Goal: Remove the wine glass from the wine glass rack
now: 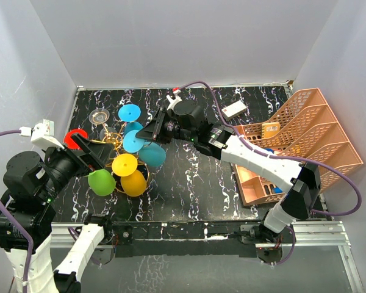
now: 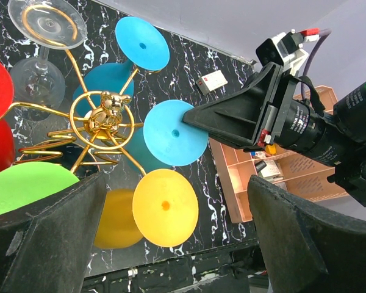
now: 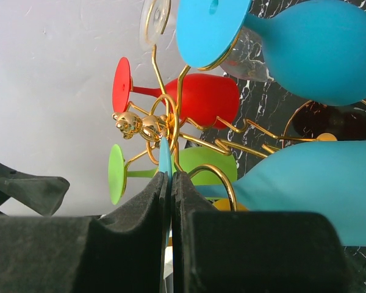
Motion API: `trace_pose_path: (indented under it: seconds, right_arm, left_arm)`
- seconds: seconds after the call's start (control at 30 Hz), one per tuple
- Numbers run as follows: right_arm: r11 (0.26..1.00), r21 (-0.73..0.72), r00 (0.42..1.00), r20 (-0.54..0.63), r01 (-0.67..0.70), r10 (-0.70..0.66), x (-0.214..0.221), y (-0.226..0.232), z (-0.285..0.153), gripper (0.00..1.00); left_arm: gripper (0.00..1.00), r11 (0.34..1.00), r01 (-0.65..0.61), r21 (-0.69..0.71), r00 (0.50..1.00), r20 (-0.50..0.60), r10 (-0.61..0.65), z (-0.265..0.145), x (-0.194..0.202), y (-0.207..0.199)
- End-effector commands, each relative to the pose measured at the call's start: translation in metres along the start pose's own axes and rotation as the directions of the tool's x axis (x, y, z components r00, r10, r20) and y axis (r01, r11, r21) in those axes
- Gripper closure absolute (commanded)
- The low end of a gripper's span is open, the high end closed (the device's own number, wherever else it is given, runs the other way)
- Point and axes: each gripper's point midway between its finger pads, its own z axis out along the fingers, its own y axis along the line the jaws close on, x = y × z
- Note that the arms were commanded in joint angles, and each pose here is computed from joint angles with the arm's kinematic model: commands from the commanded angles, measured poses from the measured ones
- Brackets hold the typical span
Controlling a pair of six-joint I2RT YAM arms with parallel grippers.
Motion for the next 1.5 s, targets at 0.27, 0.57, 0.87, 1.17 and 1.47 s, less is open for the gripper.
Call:
trace_pose_path:
  seconds: [0.27,0.57,0.87,1.17,1.47]
  right_arm:
    - [0.989,-0.14,0.998,0.042,0.052,-0.046,-0.015,0.053,-0.033,0.92]
    - [0.991,-0.133,0.998,0.068,0.011,-0.002,-0.017,0.051,-0.048,0.92]
    - [0.995,-0.095,0.991,0.13,0.034,-0.021,-0.023,0.036,-0.074,0.92]
    - [0.953,0.124,0.902,0.309,0.276,-0.301,-0.037,-0.027,-0.121,0.92]
    - [0.968,0.17,0.768,0.589,0.185,-0.25,-0.092,-0.006,-0.187,0.92]
  left_arm:
    - [0.03,1.0,-0.011,0.022,1.0,0.01,0.011,0.002,-0.005,-0.005]
    - [0.03,1.0,-0.01,0.024,1.0,0.008,0.01,0.003,-0.005,-0.005]
    - [0.03,0.998,-0.002,0.07,1.0,0.002,0.002,0.003,-0.006,-0.015]
    - [0.03,0.932,0.028,0.362,0.999,-0.038,-0.015,0.011,-0.02,-0.073]
    - [0.12,0.767,0.253,0.589,0.967,-0.158,-0.197,0.052,-0.042,-0.116]
